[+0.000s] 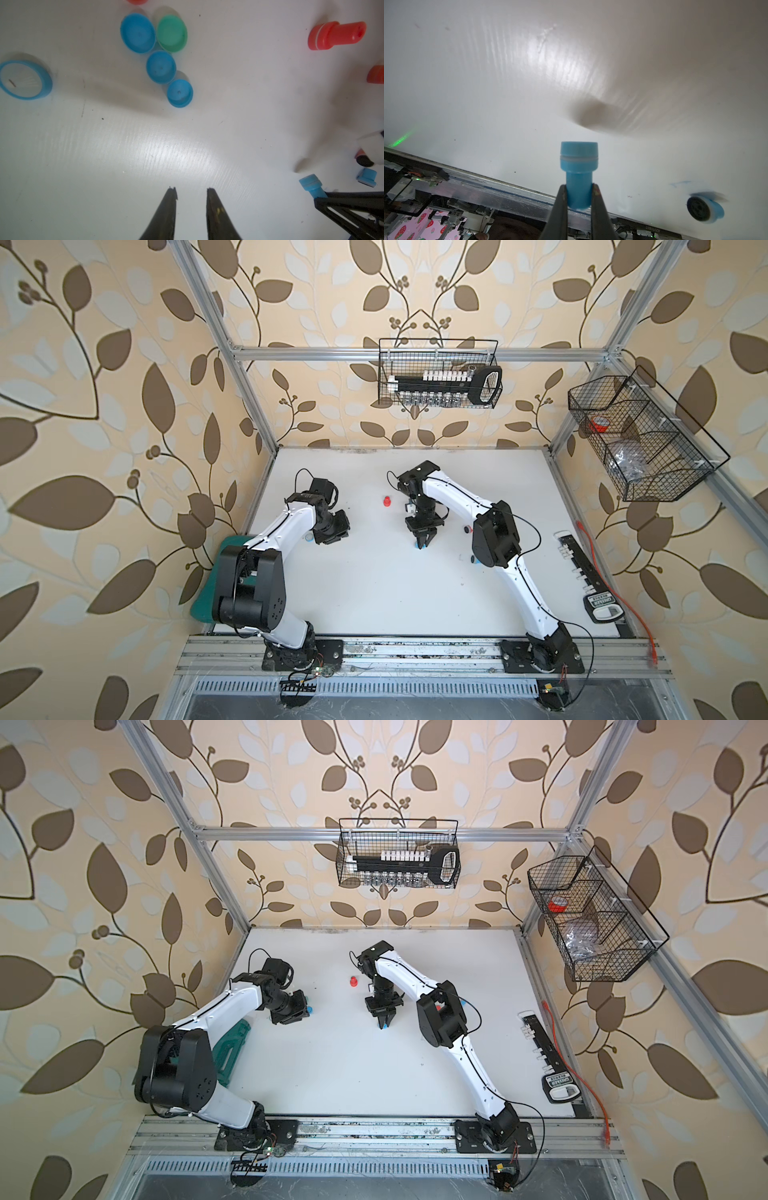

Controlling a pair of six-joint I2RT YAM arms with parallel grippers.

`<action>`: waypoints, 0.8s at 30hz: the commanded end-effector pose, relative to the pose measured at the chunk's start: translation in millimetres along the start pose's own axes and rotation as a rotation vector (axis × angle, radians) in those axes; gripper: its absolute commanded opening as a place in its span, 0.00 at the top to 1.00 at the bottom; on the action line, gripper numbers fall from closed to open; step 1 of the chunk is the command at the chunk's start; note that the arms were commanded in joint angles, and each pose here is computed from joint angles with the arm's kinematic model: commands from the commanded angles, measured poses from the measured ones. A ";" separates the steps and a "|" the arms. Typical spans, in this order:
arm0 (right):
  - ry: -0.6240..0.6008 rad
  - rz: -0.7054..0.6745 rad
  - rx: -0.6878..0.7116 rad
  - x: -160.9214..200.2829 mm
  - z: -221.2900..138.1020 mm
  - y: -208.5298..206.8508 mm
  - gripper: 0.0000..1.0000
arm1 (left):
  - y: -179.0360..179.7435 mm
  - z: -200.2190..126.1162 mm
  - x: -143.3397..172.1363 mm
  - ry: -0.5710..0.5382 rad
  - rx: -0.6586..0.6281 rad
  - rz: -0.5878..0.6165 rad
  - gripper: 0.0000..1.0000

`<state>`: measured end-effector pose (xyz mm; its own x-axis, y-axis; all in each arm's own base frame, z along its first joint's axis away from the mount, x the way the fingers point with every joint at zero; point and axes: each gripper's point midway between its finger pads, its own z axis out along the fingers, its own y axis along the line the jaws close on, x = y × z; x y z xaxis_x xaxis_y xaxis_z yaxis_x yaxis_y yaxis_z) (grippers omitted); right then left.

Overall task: Close the stamp cap
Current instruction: Close the cover of the stamp.

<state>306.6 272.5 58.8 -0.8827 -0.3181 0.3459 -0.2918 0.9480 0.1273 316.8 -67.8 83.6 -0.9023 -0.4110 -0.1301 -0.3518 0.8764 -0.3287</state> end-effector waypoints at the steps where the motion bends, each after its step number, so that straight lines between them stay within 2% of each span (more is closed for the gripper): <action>1: 0.070 -0.002 0.022 38.2 -18.0 -10.1 1.00 | -3.3 -8.7 -7.0 -0.031 0.022 -0.006 0.72; 16: 0.233 -0.012 0.030 101.7 -7.9 -25.7 1.00 | -4.8 -8.8 -4.3 -0.030 0.039 -0.009 0.72; 24: 0.309 -0.004 0.072 100.6 15.2 -32.7 1.00 | -5.8 -9.4 -4.0 -0.029 0.045 -0.008 0.72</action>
<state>238.0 221.6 68.2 -0.7912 -0.3258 0.5176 -0.3220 0.9414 0.1003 319.9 -69.8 85.0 -0.9012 -0.4109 -0.1377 -0.3456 0.8732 -0.3435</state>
